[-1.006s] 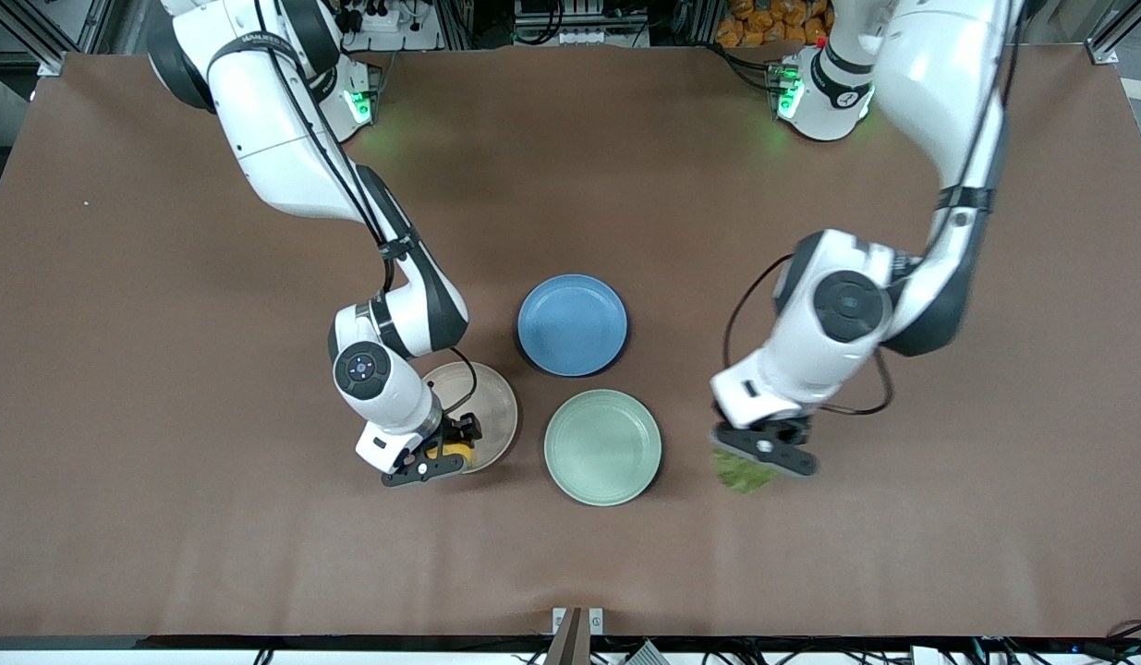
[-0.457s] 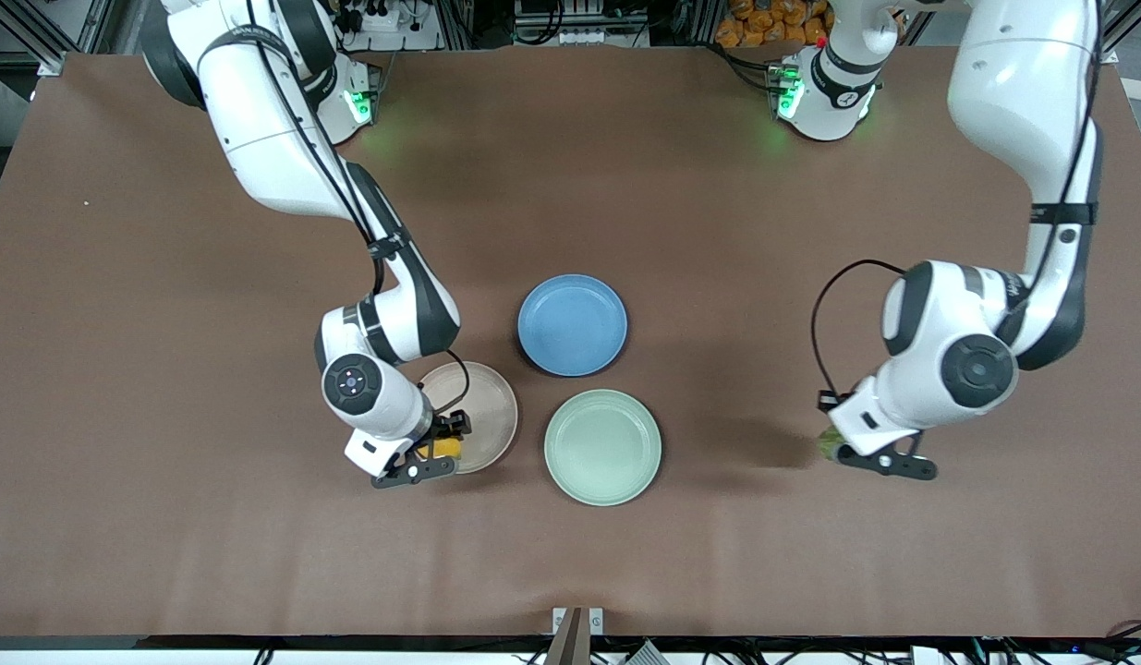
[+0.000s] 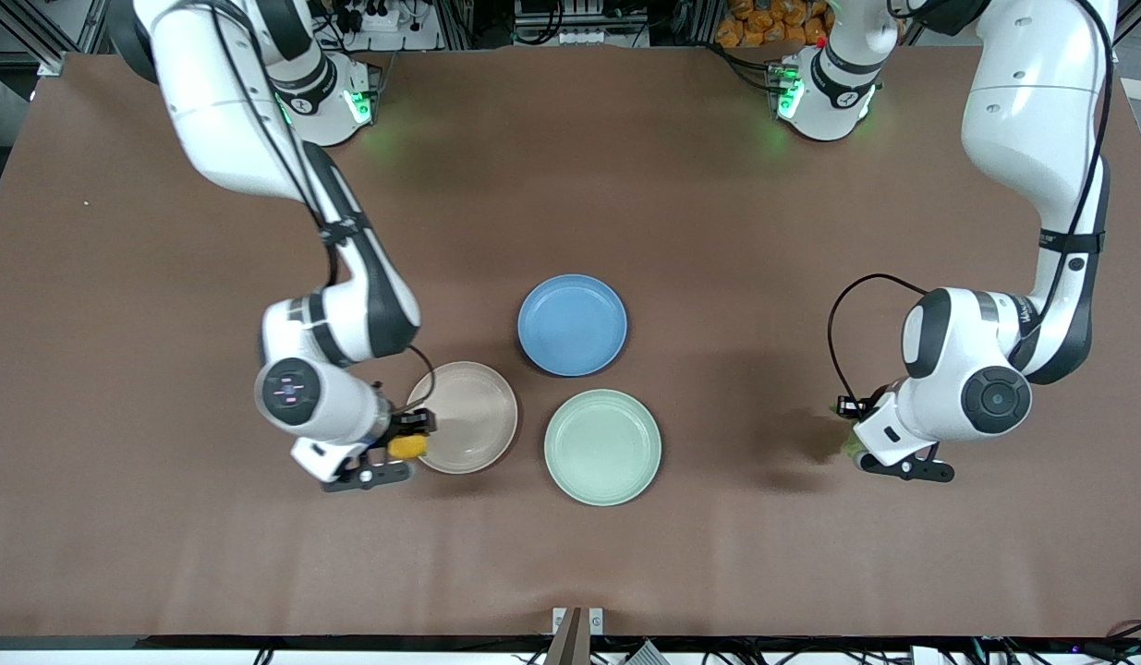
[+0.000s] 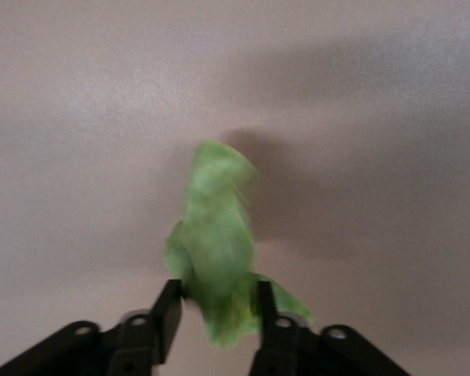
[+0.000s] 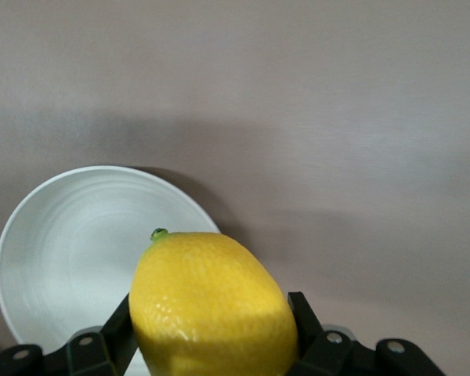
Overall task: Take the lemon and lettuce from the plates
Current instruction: 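Lift the lettuce with the left gripper while the right gripper lifts the lemon, then carry the lettuce away and release it on the table, then lower the lemon onto the table and open the right gripper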
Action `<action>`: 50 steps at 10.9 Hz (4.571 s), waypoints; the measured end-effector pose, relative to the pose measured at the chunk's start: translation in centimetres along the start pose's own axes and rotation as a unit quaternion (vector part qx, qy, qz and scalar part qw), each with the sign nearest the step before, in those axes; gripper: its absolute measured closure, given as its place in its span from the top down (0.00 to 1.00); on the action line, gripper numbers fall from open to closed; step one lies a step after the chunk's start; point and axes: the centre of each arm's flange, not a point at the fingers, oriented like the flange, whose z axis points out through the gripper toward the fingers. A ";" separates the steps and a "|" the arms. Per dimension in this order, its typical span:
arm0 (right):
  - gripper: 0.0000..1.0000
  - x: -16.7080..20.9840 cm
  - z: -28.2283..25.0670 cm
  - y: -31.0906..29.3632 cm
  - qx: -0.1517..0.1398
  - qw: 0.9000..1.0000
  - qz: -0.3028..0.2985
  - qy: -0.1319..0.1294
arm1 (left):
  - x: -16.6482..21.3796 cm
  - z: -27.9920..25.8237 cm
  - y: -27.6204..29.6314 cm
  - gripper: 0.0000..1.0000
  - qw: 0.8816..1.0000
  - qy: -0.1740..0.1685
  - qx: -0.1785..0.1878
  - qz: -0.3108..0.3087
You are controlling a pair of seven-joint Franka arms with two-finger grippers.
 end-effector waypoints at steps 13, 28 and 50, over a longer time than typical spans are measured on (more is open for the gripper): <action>0.80 -7.3 -14.8 25.1 0.045 0.996 0.054 -0.057 | -8.4 -25.8 -1.0 1.00 0.996 0.084 0.016 -0.016; 0.80 -15.1 1.8 29.6 0.034 0.993 0.066 -0.092 | -19.5 -37.7 -3.8 1.00 0.989 0.111 -0.026 -0.098; 1.00 -10.5 -5.0 31.4 0.037 0.991 0.065 -0.112 | -19.6 -37.0 -3.7 1.00 0.990 0.100 -0.030 -0.098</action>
